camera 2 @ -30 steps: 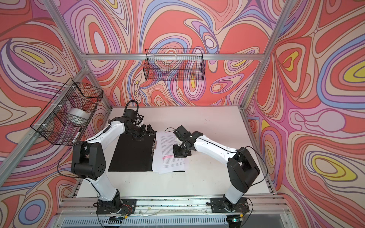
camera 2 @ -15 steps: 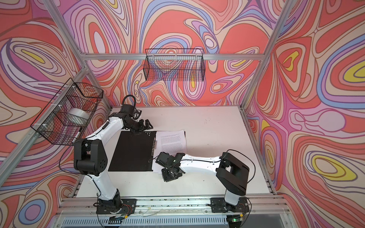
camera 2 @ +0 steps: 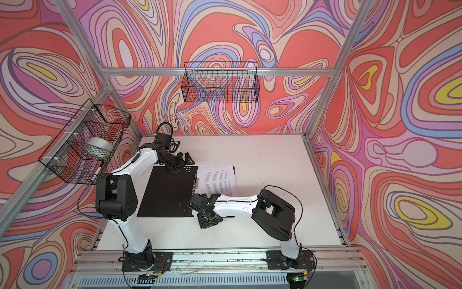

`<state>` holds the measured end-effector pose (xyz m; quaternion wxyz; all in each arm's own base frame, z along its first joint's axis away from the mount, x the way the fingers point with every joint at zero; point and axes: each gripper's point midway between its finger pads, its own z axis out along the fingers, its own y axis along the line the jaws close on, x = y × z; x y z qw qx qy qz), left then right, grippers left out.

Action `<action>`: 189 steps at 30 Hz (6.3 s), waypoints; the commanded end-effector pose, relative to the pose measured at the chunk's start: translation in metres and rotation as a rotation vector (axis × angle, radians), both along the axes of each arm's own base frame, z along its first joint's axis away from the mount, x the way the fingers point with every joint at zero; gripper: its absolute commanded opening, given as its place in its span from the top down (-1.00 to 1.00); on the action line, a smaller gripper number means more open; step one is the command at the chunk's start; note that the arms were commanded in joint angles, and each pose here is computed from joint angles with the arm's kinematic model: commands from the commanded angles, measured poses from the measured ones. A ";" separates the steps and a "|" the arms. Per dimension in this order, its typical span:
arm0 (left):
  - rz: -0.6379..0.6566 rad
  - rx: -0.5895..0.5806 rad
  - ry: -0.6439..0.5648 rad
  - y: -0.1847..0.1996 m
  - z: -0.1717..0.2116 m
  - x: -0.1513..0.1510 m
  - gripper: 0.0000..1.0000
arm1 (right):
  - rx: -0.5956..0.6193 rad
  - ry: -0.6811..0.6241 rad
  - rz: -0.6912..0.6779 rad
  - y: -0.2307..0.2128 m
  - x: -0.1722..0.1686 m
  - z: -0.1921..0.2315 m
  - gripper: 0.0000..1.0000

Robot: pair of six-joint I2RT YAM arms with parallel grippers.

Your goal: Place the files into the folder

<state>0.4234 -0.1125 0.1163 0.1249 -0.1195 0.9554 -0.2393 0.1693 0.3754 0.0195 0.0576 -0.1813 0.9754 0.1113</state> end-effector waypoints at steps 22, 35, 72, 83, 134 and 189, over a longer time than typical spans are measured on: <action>0.015 -0.013 0.010 0.001 0.008 -0.002 -1.00 | 0.017 -0.070 0.116 0.030 0.025 0.018 0.51; -0.010 0.000 0.016 0.002 0.018 -0.016 -1.00 | 0.353 -0.134 -0.103 -0.037 0.110 0.148 0.30; -0.040 -0.077 0.100 -0.036 -0.037 -0.077 -0.99 | 0.618 -0.017 -0.422 -0.157 0.235 0.021 0.22; -0.041 -0.075 0.095 -0.036 -0.036 -0.074 -1.00 | 0.640 0.044 -0.372 -0.149 0.229 0.010 0.31; -0.032 -0.096 0.079 -0.039 -0.029 -0.067 -0.99 | 0.606 0.125 -0.366 -0.137 0.209 0.022 1.00; -0.032 -0.111 0.081 -0.042 -0.024 -0.065 -0.99 | 0.403 -0.048 -0.424 -0.147 0.218 0.071 0.50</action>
